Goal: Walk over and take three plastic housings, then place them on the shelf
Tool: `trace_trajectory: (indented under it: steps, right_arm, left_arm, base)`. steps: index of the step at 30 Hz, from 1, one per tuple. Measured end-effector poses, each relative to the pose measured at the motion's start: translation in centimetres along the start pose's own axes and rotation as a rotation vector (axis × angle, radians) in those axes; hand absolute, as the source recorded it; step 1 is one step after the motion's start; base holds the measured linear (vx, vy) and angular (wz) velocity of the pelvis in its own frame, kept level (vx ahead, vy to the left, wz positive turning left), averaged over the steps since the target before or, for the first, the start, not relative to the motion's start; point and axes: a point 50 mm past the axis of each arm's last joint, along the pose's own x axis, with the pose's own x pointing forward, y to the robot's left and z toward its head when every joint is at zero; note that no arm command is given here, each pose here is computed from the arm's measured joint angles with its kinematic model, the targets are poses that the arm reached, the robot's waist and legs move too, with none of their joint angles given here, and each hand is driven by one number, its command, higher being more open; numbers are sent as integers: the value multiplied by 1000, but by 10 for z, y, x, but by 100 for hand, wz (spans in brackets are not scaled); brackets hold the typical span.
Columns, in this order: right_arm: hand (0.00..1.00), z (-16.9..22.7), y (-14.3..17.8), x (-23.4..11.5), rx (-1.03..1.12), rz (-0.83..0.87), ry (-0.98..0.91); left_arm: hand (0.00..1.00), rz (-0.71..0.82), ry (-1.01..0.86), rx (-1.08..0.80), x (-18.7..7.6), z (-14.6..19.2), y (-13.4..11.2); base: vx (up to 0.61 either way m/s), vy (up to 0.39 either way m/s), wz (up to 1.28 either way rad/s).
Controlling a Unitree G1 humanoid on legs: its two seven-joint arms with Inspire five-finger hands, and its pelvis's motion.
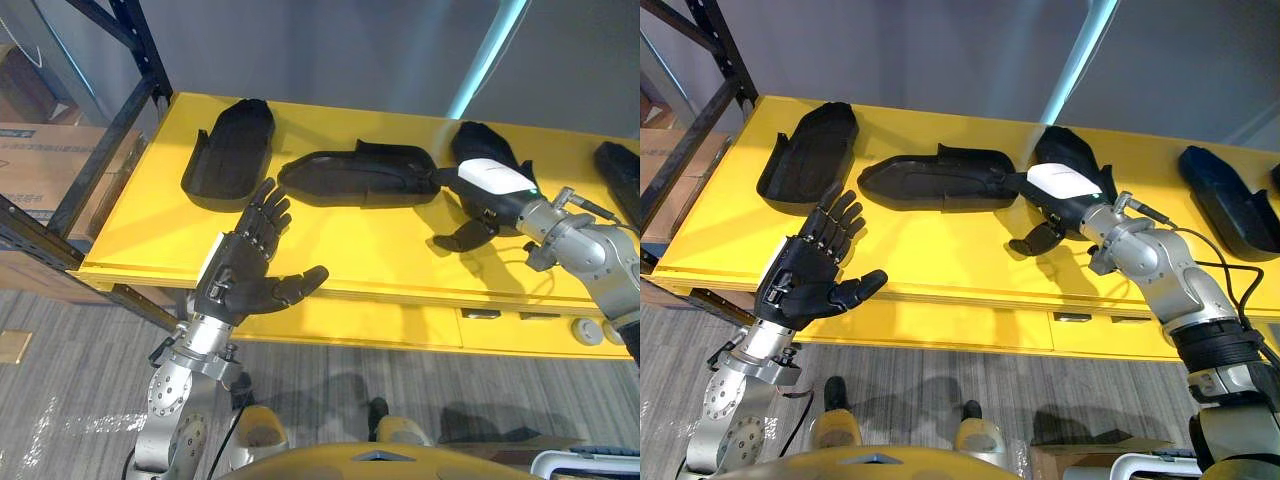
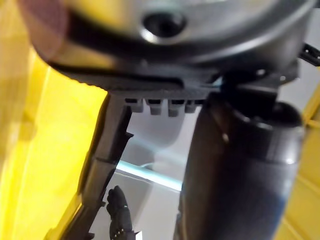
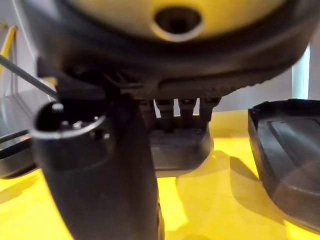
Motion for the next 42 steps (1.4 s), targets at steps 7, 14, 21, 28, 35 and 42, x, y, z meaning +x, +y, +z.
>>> trace_trajectory:
  steps: [7,14,21,28,35,42]
  right_arm:
    - [0,4,-11,9,28,-47,-15]
    - [0,9,-12,12,27,-63,-54]
    - [0,13,-12,14,58,-137,-74]
    - [0,23,-1,15,243,-264,-22]
    - [0,42,21,17,637,-358,84]
    - [0,67,50,19,788,-277,162]
  left_arm:
    - [100,-1,-8,2,1,1,0]
    - [100,-3,-22,9,4,3,1]
    - [100,0,-40,22,5,7,3]
    - [100,-6,-52,21,7,9,1]
    - [100,-4,-109,-22,13,13,-10]
    - [100,19,-90,-45,17,6,-20]
  base:
    - [-16,-8,6]
    - [1,-6,4]
    - [-1,-2,2]
    - [6,-2,-2]
    - [13,4,-15]
    - [-5,1,-18]
